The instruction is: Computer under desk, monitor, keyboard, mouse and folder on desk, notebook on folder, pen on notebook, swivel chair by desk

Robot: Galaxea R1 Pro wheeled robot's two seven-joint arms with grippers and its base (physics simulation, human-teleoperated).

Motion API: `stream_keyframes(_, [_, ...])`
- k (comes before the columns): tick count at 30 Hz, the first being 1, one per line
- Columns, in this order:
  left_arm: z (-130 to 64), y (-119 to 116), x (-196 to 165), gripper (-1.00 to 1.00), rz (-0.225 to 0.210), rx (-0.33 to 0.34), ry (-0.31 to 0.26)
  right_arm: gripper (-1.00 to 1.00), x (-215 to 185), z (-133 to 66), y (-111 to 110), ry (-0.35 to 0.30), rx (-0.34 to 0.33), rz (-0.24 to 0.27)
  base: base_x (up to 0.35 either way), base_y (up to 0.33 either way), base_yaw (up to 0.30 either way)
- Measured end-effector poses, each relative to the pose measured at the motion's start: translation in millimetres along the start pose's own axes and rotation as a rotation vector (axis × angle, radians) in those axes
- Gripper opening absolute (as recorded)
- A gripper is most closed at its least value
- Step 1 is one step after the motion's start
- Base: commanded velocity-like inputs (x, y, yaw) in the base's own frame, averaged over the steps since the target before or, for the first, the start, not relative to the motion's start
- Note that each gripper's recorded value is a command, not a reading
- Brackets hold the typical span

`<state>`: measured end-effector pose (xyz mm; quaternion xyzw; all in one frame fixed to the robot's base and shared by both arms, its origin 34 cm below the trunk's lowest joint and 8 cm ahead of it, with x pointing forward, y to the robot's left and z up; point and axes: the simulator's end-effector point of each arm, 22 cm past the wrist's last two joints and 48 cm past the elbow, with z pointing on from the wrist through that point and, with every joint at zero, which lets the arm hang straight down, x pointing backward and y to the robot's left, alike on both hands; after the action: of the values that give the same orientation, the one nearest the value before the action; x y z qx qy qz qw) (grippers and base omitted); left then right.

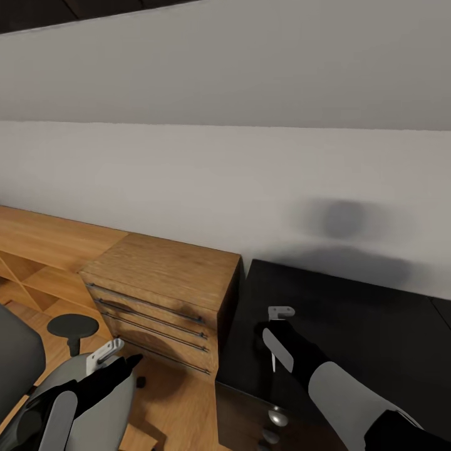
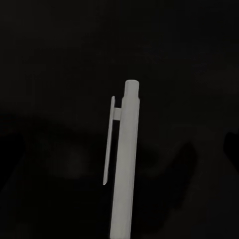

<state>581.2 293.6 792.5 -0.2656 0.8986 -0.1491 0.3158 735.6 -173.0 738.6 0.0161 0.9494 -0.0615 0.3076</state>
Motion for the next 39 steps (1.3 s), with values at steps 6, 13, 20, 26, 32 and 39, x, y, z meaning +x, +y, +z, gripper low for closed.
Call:
stream_keyframes(6, [-0.4, 2.0, -1.0, 1.0, -0.004, -0.003, -0.002, 1.0, 0.0, 0.4, -1.4, 0.001, 0.0, 0.006, 0.0, 0.0, 0.0])
stream_keyframes(13, [-0.8, 4.0, -2.0, 1.0, -0.008, -0.006, -0.005, 1.0, 0.1, 2.1, -6.0, 0.001, -0.002, 0.007, 0.0, 0.0, 0.0])
stream_keyframes(20, [-0.8, 4.1, -2.0, 1.0, -0.008, -0.006, -0.005, 1.0, 0.1, 2.4, -5.3, 0.001, -0.009, 0.008, 0.0, 0.0, 0.0])
stream_keyframes(26, [-0.9, 4.5, -2.2, 1.0, -0.009, -0.007, -0.005, 1.0, 0.0, 2.6, -6.0, 0.002, -0.009, 0.009, 0.0, 0.0, 0.0])
stream_keyframes(32, [-0.9, 4.7, -2.1, 1.0, -0.009, -0.007, -0.004, 1.0, 0.0, 2.6, -6.1, 0.002, -0.009, 0.009, 0.0, 0.0, 0.0])
stream_keyframes(39, [2.3, 6.5, -0.1, 1.0, -0.009, -0.007, -0.005, 1.0, 0.6, 5.5, -4.6, -0.004, -0.012, 0.013, 0.0, 0.0, 0.0])
